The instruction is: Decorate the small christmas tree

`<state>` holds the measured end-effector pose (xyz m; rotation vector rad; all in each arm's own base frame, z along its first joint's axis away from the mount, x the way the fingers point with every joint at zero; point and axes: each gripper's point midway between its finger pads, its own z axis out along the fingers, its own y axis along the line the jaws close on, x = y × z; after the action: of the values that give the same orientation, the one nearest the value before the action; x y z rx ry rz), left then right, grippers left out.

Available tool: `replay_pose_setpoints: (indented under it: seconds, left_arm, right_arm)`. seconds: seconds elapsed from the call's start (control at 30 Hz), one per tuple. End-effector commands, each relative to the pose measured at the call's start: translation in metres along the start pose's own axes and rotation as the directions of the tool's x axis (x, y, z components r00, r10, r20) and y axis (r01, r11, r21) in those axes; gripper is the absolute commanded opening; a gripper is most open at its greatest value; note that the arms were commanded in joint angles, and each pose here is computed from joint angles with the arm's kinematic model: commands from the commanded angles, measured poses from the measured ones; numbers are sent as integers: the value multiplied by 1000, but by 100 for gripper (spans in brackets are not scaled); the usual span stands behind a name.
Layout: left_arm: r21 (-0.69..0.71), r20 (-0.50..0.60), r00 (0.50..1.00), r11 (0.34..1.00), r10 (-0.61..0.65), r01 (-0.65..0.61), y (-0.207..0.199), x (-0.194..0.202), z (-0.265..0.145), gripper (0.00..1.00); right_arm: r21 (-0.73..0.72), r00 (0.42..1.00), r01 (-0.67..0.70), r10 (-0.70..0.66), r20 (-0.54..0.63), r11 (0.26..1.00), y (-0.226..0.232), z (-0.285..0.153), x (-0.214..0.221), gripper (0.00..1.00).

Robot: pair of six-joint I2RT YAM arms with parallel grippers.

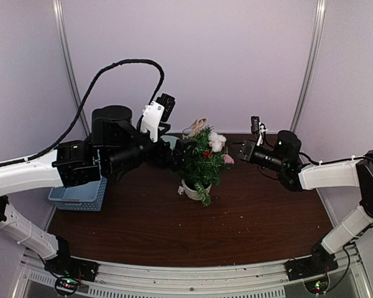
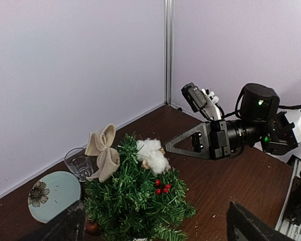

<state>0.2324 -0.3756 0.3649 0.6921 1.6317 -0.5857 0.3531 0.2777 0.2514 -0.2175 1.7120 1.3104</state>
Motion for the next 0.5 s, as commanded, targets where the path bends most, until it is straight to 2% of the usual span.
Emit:
replay_pose_setpoints:
  seconds: [0.0, 0.47]
  left_arm:
    - [-23, 20, 1000, 1000, 14, -14, 5, -6, 2, 98]
    - [-34, 11, 1000, 999, 29, -29, 6, -8, 4, 98]
  right_arm:
    - [-8, 999, 35, -35, -10, 999, 1, -3, 2, 0]
    - [47, 996, 63, -60, -64, 997, -5, -6, 9, 30]
